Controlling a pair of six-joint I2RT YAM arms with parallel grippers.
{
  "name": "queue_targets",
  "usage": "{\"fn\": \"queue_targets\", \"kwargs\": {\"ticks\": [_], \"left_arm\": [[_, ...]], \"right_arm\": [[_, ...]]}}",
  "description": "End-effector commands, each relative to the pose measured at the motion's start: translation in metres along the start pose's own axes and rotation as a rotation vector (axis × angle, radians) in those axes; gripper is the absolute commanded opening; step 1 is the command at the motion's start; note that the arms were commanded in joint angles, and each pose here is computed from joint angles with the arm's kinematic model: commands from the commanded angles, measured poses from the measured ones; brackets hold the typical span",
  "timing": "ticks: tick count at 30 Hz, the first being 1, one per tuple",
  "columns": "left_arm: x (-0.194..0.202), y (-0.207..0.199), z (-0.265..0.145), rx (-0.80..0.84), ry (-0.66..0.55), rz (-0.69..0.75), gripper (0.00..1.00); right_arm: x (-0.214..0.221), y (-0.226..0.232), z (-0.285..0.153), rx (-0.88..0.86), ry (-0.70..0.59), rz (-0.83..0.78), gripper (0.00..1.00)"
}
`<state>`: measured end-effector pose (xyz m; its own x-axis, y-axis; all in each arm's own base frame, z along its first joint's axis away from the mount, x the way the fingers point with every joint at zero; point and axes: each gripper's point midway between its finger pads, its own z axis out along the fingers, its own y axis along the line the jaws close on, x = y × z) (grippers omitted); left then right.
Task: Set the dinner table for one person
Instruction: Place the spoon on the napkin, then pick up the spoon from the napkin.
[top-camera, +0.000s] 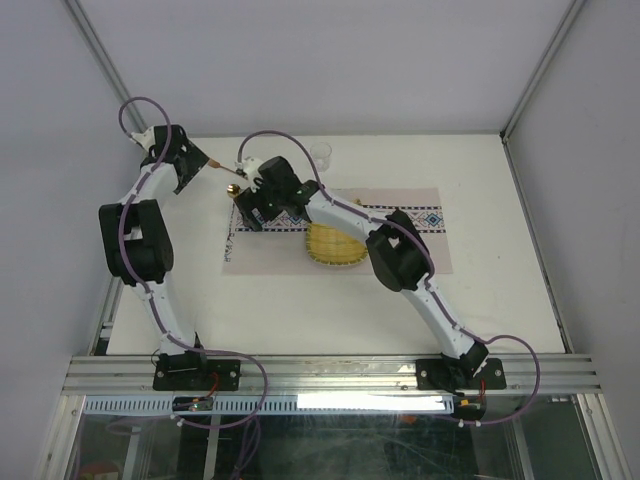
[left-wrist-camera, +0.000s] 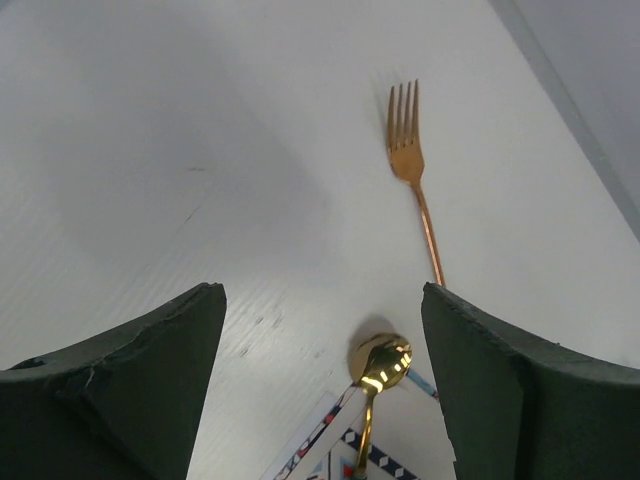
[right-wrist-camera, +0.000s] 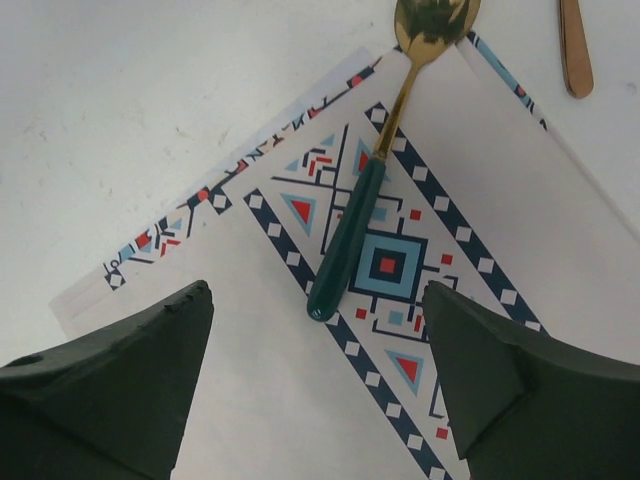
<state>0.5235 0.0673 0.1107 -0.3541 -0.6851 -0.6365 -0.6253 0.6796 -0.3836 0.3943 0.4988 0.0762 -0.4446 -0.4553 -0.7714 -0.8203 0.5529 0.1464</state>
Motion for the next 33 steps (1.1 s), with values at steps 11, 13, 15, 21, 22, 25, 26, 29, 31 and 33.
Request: {"fn": "queue_targets", "kwargs": {"ticks": [11,13,15,21,22,25,26,29,31,33], "left_arm": [[-0.039,-0.079,0.042,0.243,-0.043,-0.058,0.79],[-0.035,-0.086,0.045,0.282,-0.026,-0.065,0.79],[-0.032,-0.091,0.048,0.307,-0.012,-0.076,0.78],[-0.021,-0.104,0.052,0.376,0.041,-0.097,0.76],[-0.018,-0.105,0.053,0.385,0.054,-0.097,0.76],[-0.01,-0.109,0.057,0.402,0.084,-0.102,0.75],[-0.007,-0.109,0.059,0.4,0.088,-0.101,0.75],[-0.001,-0.108,0.063,0.396,0.099,-0.099,0.75],[0.003,-0.109,0.065,0.401,0.108,-0.097,0.75],[0.006,-0.108,0.068,0.403,0.115,-0.096,0.75]], "right_arm": [[-0.032,0.01,0.023,-0.059,-0.117,0.002,0.85],[-0.031,0.01,0.028,-0.066,-0.121,0.004,0.84],[-0.029,0.009,0.032,-0.066,-0.119,0.002,0.83],[-0.03,0.007,0.036,-0.063,-0.128,-0.007,0.82],[-0.031,0.007,0.036,-0.063,-0.129,-0.007,0.82],[-0.029,0.006,0.037,-0.062,-0.126,-0.005,0.81],[-0.027,0.006,0.038,-0.061,-0.123,-0.005,0.8],[-0.021,0.004,0.041,-0.057,-0.108,-0.006,0.72],[-0.018,0.004,0.043,-0.056,-0.102,-0.004,0.65],[-0.014,0.003,0.044,-0.053,-0.093,-0.004,0.62]]}}
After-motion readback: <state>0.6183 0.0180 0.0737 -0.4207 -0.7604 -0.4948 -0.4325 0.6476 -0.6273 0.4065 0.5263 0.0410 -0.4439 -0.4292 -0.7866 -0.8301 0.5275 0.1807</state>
